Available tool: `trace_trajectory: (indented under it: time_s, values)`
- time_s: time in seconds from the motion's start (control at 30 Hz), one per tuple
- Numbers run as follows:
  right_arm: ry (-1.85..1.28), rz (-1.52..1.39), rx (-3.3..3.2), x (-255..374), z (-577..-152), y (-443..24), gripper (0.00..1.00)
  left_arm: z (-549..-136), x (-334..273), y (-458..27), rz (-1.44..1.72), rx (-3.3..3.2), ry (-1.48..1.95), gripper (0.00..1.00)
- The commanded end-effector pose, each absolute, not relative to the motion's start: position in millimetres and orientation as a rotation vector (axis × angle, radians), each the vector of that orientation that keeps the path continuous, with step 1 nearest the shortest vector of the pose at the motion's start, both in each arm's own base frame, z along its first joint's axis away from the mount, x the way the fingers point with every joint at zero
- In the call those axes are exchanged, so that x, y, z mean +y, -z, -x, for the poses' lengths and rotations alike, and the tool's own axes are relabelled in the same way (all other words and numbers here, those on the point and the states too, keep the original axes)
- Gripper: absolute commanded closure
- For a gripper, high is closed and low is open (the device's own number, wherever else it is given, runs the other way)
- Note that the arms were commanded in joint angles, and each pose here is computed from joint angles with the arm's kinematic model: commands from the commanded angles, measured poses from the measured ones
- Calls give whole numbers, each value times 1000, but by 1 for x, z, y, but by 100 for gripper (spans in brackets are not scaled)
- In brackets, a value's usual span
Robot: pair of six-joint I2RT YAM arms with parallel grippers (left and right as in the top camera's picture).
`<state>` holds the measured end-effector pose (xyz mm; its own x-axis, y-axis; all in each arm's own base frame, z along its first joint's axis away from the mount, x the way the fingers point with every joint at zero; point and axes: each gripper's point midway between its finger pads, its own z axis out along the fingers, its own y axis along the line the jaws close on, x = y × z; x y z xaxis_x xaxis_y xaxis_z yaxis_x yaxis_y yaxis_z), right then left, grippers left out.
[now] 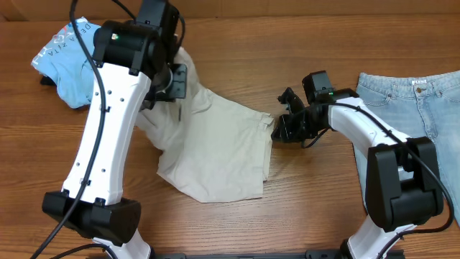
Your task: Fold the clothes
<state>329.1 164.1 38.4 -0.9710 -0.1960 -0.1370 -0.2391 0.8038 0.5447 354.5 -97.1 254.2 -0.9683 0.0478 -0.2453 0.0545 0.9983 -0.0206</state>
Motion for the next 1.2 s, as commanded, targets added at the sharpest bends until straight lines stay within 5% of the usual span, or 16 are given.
trace_trajectory:
  time_s: [0.0, 0.37, 0.47, 0.67, 0.7, 0.73, 0.77, 1.17]
  values:
    - [-915, 331, 2908, 166, -330, -38, 87, -343, -130, -251, -213, 2904, 156, 96]
    - [-576, -266, 2962, 130, -359, -21, 89, -310, -205, -153, -342, 3049, 331, 95]
    - [-583, -339, 2958, 130, -360, -21, 89, -305, -218, -126, -306, 3054, 342, 75]
    - [-584, -338, 2956, 130, -360, -22, 87, -290, -245, -89, -311, 3056, 473, 72]
    - [-584, -337, 2956, 130, -360, -22, 86, -287, -245, -86, -313, 3064, 474, 62]
    - [-584, -337, 2956, 130, -360, -22, 86, -286, -244, -86, -314, 3070, 469, 43]
    - [-583, -337, 2958, 130, -360, -21, 85, -285, -243, -86, -314, 3076, 466, 0]
    - [-652, -172, 2984, 139, -353, -36, 81, -340, -177, -198, -269, 2961, 389, 0]
